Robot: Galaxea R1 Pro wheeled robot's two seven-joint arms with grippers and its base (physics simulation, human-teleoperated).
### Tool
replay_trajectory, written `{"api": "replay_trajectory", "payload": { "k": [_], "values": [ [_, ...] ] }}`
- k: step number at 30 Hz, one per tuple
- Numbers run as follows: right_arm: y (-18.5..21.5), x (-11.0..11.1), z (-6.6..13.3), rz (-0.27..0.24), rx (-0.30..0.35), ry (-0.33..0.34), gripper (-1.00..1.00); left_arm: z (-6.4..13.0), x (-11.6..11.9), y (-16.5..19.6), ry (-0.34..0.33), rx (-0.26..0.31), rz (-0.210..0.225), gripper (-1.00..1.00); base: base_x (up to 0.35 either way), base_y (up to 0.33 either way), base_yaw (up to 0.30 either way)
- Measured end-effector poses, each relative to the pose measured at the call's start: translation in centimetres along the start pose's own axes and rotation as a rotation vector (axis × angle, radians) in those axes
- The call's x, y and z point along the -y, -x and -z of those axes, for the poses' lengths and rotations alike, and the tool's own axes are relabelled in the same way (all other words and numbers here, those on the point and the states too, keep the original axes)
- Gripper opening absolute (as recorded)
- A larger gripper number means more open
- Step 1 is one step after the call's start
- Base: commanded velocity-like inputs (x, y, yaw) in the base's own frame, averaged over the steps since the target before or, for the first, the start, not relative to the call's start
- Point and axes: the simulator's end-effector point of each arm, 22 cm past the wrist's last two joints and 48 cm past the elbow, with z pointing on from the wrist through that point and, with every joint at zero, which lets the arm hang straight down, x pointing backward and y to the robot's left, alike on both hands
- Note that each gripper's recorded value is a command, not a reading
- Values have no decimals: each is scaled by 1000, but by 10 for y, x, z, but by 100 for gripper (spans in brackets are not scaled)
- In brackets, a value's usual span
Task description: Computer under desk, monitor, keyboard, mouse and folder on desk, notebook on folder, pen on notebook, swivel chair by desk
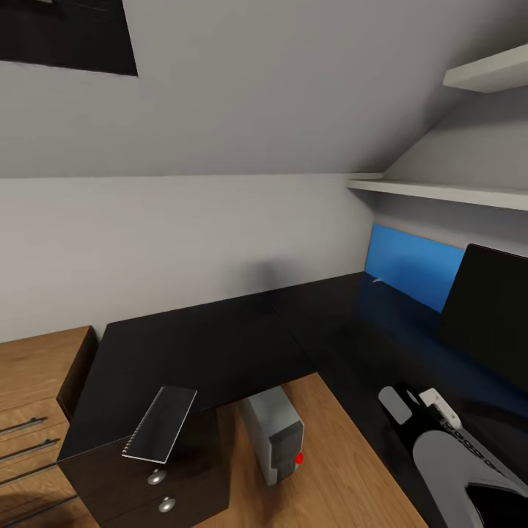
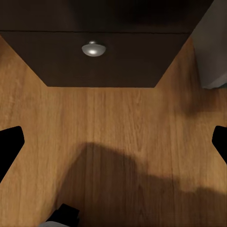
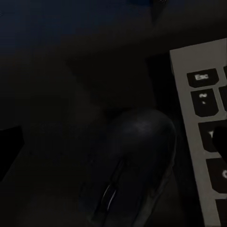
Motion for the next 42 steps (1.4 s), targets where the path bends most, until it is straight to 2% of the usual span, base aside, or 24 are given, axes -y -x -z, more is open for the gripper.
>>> {"api": "replay_trajectory", "payload": {
  "k": [5,7,8,10,12,15,18,21,23,24,26,27,28,30,33,34,37,42],
  "values": [
    [3,-11,7,-17,4,15,100,0,0,-1,-2,-2,-2,100,0,0,0],
    [0,-15,17,-31,4,-9,100,0,0,-2,-2,-4,-3,100,0,0,0],
    [12,-27,35,-36,45,-25,100,0,1,-2,-2,-5,-3,100,0,0,0],
    [26,-42,56,-34,109,-9,100,0,1,-2,-3,-5,-3,100,0,0,0],
    [22,-42,74,-12,150,6,100,0,0,-3,-2,-6,-4,100,0,0,0],
    [14,-44,92,20,177,46,100,0,0,-3,-1,-7,-4,100,0,0,74],
    [-2,-56,115,96,193,122,100,-3,-10,-15,21,-28,-21,100,0,0,191],
    [-9,-60,122,123,197,147,100,-3,-13,-19,28,-34,-28,100,0,0,227],
    [-25,-65,133,165,194,183,100,-4,-16,-21,34,-38,-32,100,0,0,263],
    [-49,-68,148,215,183,222,100,-4,-17,-22,37,-40,-32,100,0,0,272],
    [-70,-68,160,270,178,262,100,-5,-18,-23,39,-41,-32,100,0,0,276],
    [-86,-67,169,312,177,292,100,-5,-19,-23,40,-41,-32,100,0,0,278],
    [-109,-65,182,376,175,338,100,-5,-19,-23,40,-42,-32,100,0,0,279],
    [-135,-60,197,452,173,393,100,-5,-19,-23,40,-42,-32,100,0,0,279],
    [-157,-44,200,514,162,409,100,-5,-19,-23,41,-42,-32,100,0,0,280],
    [-166,-33,197,538,155,404,100,-5,-20,-23,41,-42,-32,100,0,0,280],
    [-195,10,172,602,150,397,100,-6,-23,-22,47,-40,-30,100,0,0,280],
    [-225,48,146,690,133,451,100,-6,-22,-22,46,-40,-28,100,0,0,280]
  ]
}}
